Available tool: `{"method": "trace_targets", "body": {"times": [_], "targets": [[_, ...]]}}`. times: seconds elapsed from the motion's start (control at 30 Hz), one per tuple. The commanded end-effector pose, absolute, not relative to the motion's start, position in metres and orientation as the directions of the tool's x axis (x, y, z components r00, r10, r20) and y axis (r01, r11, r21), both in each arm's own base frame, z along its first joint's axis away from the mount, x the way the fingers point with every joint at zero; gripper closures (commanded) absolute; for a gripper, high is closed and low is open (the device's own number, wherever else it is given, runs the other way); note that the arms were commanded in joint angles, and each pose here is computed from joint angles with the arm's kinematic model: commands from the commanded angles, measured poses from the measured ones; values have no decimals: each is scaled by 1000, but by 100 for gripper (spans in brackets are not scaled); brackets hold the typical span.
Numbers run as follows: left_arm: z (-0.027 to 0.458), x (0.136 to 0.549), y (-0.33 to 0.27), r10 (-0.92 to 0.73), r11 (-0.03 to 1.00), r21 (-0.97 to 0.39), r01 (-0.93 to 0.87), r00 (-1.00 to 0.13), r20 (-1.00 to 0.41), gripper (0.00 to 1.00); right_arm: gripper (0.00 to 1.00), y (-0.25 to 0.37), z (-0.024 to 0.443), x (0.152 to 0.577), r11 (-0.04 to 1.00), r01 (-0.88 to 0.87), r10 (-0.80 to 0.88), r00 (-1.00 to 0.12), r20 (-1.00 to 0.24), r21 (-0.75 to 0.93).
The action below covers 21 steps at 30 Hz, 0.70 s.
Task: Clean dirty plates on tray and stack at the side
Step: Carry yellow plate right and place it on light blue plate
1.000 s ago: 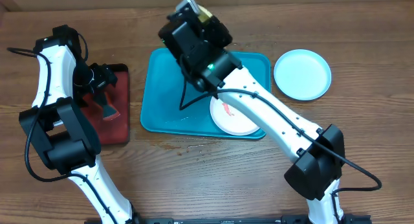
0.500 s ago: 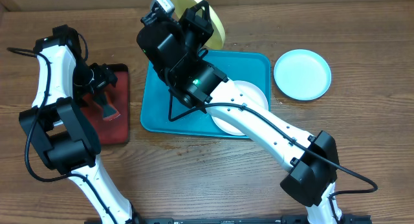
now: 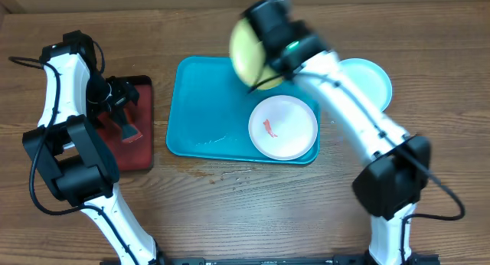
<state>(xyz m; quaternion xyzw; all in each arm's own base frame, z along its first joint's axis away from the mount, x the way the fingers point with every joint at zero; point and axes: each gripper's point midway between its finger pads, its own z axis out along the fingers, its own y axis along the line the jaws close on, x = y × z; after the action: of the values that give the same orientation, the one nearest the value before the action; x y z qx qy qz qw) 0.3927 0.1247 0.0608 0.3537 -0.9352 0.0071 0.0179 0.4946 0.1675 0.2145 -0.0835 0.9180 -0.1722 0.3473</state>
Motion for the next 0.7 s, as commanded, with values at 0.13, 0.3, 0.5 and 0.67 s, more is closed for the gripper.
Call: {"method": "trace_targets", "body": {"times": [0.13, 0.3, 0.5, 0.67], "targets": [[66, 397, 126, -655, 755, -15, -655, -755, 25, 0, 96, 44, 219, 489, 978, 206, 177, -834, -523, 3], [66, 397, 126, -655, 755, -16, -655, -755, 25, 0, 96, -23, 179, 468, 936, 333, 351, -869, -349, 113], [66, 397, 126, -656, 754, -16, -657, -754, 24, 0, 96, -82, 130, 444, 876, 465, 482, -842, -244, 125], [66, 400, 124, -655, 755, -22, -655, -756, 19, 0, 90, -81, 104, 442, 864, 465, 499, -839, -215, 192]]}}
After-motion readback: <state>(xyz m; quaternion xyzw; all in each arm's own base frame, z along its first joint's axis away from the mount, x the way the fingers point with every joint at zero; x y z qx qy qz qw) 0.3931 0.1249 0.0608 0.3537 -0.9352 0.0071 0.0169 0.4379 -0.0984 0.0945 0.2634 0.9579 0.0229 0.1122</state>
